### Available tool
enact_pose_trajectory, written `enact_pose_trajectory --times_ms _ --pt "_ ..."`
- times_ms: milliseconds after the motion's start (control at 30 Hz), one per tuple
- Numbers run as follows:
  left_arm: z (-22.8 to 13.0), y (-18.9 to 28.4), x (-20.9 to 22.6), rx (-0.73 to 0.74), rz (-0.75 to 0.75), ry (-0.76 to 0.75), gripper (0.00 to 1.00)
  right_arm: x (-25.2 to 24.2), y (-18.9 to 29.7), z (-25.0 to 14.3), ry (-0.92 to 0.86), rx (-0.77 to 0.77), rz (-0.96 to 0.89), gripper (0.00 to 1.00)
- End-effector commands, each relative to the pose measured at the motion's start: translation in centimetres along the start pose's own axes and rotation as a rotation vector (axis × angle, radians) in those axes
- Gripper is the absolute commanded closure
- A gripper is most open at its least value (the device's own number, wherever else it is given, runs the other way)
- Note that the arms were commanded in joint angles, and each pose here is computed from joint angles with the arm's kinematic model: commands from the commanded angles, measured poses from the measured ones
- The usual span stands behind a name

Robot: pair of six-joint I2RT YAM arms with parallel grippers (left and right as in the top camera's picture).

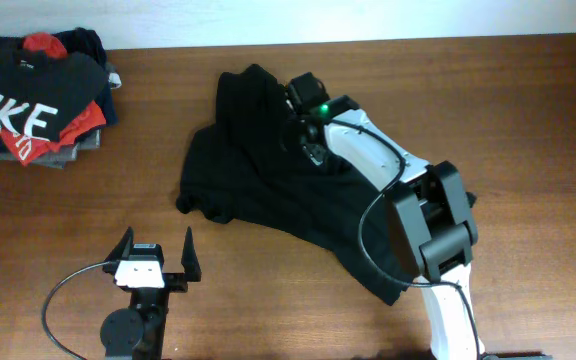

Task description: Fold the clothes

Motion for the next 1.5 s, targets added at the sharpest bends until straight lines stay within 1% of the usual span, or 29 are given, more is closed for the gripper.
enact_pose_trajectory --times_ms 0,133,233,433,500,600,667,700,800,900,1300,1400,1467 --pt "0.0 0.0 -0.3 -0.003 -0.022 -0.019 0.01 0.9 4.7 2.5 0.015 -0.122 -0.067 0.16" --pt "0.0 0.0 -0.3 -0.003 -0.022 -0.019 0.01 3.4 5.3 2.2 0.061 -0.121 0.004 0.12" --pt "0.0 0.0 -0.3 -0.003 -0.022 -0.019 0.01 4.7 5.1 1.5 0.082 -0.092 0.086 0.12" --pt "0.0 0.0 -0.3 -0.003 -0.022 -0.019 0.01 3.4 3.7 0.9 0.053 -0.056 0.118 0.13" --pt "0.0 0.0 -0.3 -0.003 -0.022 -0.019 0.01 2.9 3.3 0.9 0.036 -0.050 0.148 0.14" --pt "0.0 0.0 -0.3 -0.003 -0.022 -0.019 0.01 2.0 2.8 0.8 0.014 -0.033 0.178 0.21" --pt "0.0 0.0 -0.3 -0.003 -0.022 -0.019 0.01 1.2 2.2 0.6 -0.008 -0.021 0.193 0.28" --pt "0.0 0.0 -0.3 -0.003 -0.022 -0.019 0.01 1.0 2.0 0.6 -0.017 -0.015 0.216 0.30" --pt "0.0 0.0 -0.3 -0.003 -0.022 -0.019 0.01 1.2 1.3 0.2 -0.036 0.010 0.314 0.30" --pt "0.0 0.0 -0.3 -0.003 -0.022 -0.019 0.01 1.6 0.9 0.0 -0.037 0.022 0.352 0.30" --pt "0.0 0.0 -0.3 -0.003 -0.022 -0.019 0.01 2.7 -0.5 -1.0 -0.011 0.074 0.363 0.30" --pt "0.0 0.0 -0.3 -0.003 -0.022 -0.019 0.01 2.9 -0.9 -1.2 0.013 0.083 0.368 0.32" --pt "0.0 0.0 -0.3 -0.003 -0.022 -0.019 0.01 2.9 -0.9 -1.3 0.015 0.084 0.369 0.35"
Point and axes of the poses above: each gripper's point midway between its finger pads, its own y axis back along the fingers, its own x axis along the line the jaws close on, z = x × y, the point moved 6 cm from there along y, back along the fingers, and after that the axes turned 12 degrees about -y, right-handed, at the moved point
